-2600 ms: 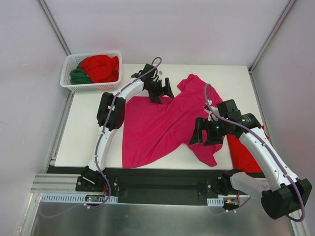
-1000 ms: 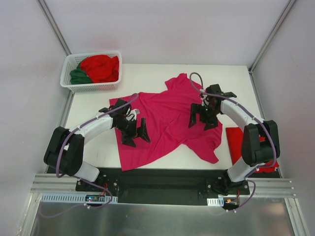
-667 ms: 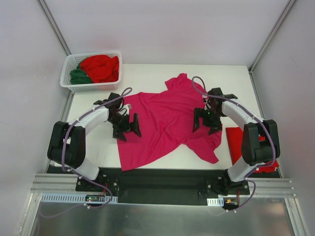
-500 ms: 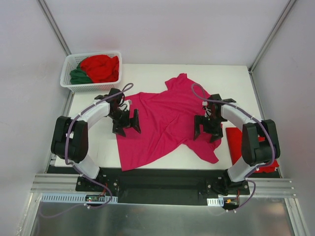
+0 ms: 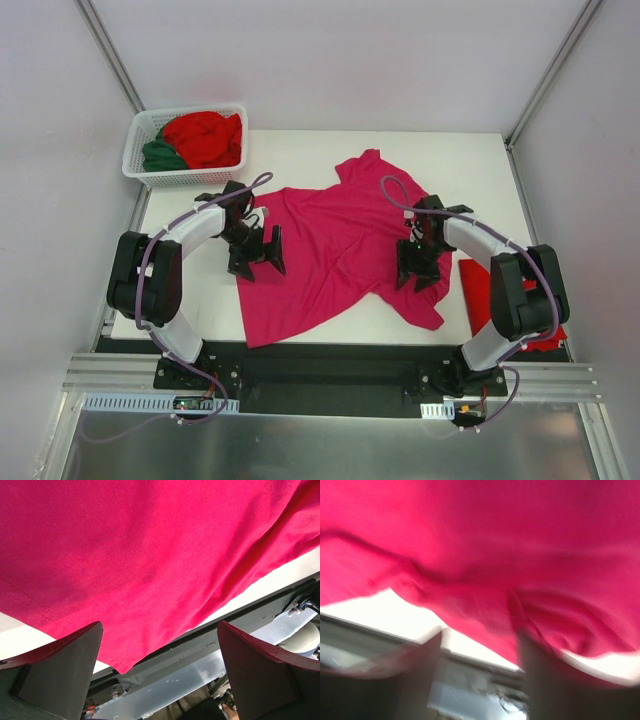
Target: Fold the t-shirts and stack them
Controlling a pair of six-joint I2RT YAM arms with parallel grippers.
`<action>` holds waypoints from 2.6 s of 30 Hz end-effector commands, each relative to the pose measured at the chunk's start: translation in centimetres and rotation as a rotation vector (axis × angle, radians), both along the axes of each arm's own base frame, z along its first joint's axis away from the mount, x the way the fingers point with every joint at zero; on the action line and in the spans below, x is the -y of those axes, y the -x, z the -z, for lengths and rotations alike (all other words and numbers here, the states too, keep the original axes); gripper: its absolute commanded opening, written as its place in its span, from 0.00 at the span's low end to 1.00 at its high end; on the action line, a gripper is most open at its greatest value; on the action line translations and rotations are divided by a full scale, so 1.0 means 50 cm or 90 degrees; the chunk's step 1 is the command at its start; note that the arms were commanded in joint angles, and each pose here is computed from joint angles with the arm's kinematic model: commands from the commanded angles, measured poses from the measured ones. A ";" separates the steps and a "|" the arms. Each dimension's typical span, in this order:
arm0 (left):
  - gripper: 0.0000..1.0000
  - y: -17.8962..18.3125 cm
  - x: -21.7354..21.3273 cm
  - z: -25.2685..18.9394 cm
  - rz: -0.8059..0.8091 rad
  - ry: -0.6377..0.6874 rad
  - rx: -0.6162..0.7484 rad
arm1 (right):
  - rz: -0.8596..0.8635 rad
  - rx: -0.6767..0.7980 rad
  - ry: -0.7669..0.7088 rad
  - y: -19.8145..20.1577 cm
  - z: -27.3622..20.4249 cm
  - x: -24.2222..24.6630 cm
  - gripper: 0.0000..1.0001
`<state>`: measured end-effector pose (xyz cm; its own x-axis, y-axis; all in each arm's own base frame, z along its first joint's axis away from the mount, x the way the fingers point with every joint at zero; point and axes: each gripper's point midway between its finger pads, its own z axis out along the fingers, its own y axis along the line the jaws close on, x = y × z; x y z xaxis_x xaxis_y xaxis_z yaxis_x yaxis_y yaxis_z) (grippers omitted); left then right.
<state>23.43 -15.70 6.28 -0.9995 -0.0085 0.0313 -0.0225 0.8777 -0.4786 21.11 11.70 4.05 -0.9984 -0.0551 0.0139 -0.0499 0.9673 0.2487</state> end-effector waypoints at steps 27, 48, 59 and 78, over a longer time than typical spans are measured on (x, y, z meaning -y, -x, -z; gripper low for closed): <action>0.99 -0.001 0.004 -0.035 0.017 0.029 0.023 | -0.187 -0.100 0.057 0.246 -0.083 -0.105 0.01; 0.99 -0.023 0.012 -0.052 0.004 0.036 0.031 | -0.120 0.030 0.108 0.064 -0.098 -0.103 0.96; 0.99 -0.109 -0.066 -0.028 -0.067 -0.162 0.110 | 0.009 0.098 -0.009 -0.084 -0.039 -0.089 0.96; 0.99 0.114 0.040 0.003 0.018 -0.107 0.037 | 0.078 0.063 -0.060 -0.125 -0.045 -0.036 0.96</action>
<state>20.26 -17.45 4.84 -0.9967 0.0693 -0.0433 0.0788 0.9558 -0.2832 28.22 13.37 5.88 -0.9869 0.1102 -0.1175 0.0658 0.9416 0.3304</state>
